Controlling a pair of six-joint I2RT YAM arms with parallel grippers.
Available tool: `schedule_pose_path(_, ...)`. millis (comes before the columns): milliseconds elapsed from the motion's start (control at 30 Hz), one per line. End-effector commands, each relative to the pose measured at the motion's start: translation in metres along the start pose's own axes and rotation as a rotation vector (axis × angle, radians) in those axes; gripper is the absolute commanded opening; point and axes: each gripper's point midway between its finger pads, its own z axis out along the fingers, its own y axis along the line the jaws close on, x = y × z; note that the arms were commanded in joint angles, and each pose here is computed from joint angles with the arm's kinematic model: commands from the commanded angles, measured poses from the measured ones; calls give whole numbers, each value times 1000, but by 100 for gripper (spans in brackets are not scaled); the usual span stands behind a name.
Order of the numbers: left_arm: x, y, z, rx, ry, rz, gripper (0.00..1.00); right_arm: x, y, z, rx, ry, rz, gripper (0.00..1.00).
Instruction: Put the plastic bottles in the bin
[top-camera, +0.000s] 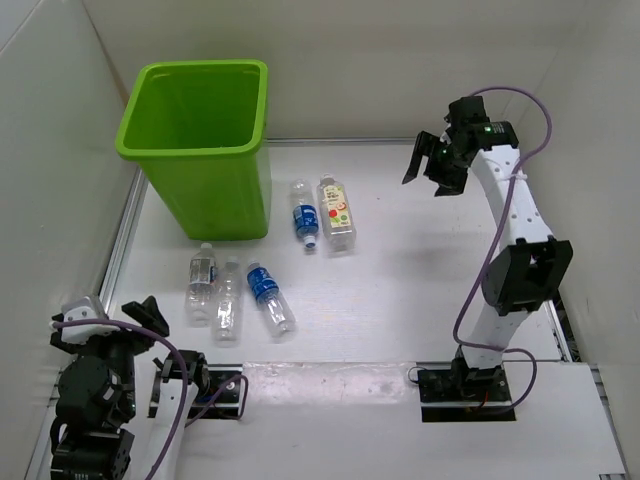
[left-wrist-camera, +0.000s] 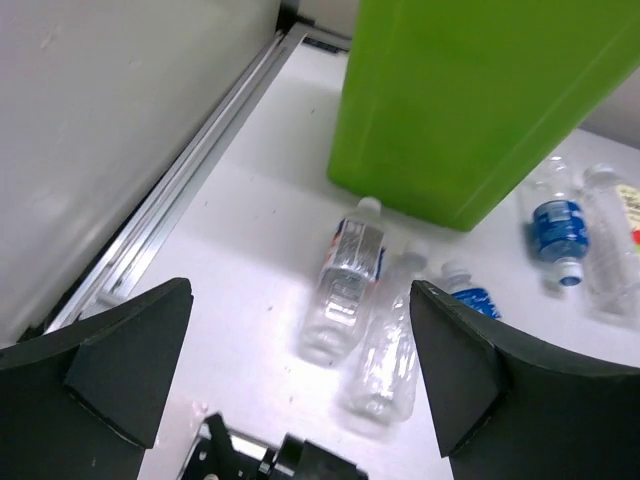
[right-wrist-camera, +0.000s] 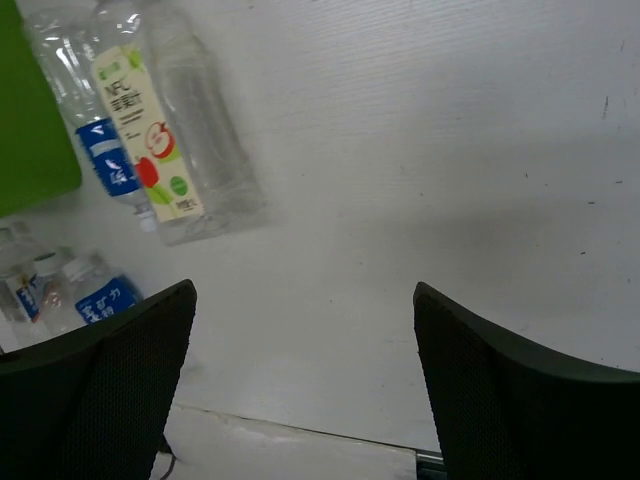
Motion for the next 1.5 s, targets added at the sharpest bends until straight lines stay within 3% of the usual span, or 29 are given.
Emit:
schedule_pose_path(0,18,18,-11,-69,55,-11,100,-4,32,-59,-76,-100,-28,90)
schedule_pose_path(67,18,27,-12,-105,33,-51,100,-21,47,-93,-42,-235,-62,90)
schedule_pose_path(133,21,31,-14,-94,50,-53,100,-9,67,-109,-9,-288,-120,90)
schedule_pose_path(167,20,28,-13,-44,54,-45,100,-19,45,-105,145,-362,-81,90)
schedule_pose_path(200,18,26,-12,-25,51,-36,100,-11,47,-107,159,-376,-68,90)
schedule_pose_path(233,13,21,-12,12,41,-29,100,3,39,-91,165,-319,-52,90)
schedule_pose_path(300,6,14,-10,64,29,-13,100,15,59,-81,-79,-175,-57,90)
schedule_pose_path(333,1,6,-9,111,24,9,100,19,59,-74,-92,-157,-45,90)
schedule_pose_path(400,0,-7,-10,210,57,132,100,21,56,-75,-22,-207,-48,90)
schedule_pose_path(500,10,-7,8,129,155,142,100,37,76,-69,12,-228,-107,90)
schedule_pose_path(667,23,-39,21,289,170,261,100,73,144,-49,-114,-116,-262,90)
schedule_pose_path(767,30,-38,31,263,146,254,100,83,176,-36,-110,-98,-355,90)
schedule_pose_path(800,33,-37,34,248,140,245,100,98,175,-15,-60,-24,-381,90)
schedule_pose_path(833,35,-37,35,244,136,229,100,89,190,-26,-97,-62,-387,90)
schedule_pose_path(967,57,-40,42,241,169,197,100,112,212,0,-127,15,-448,90)
schedule_pose_path(1133,60,-54,37,343,158,214,100,136,223,34,-115,97,-453,90)
schedule_pose_path(1467,71,-56,39,357,161,210,100,147,246,68,-131,96,-476,90)
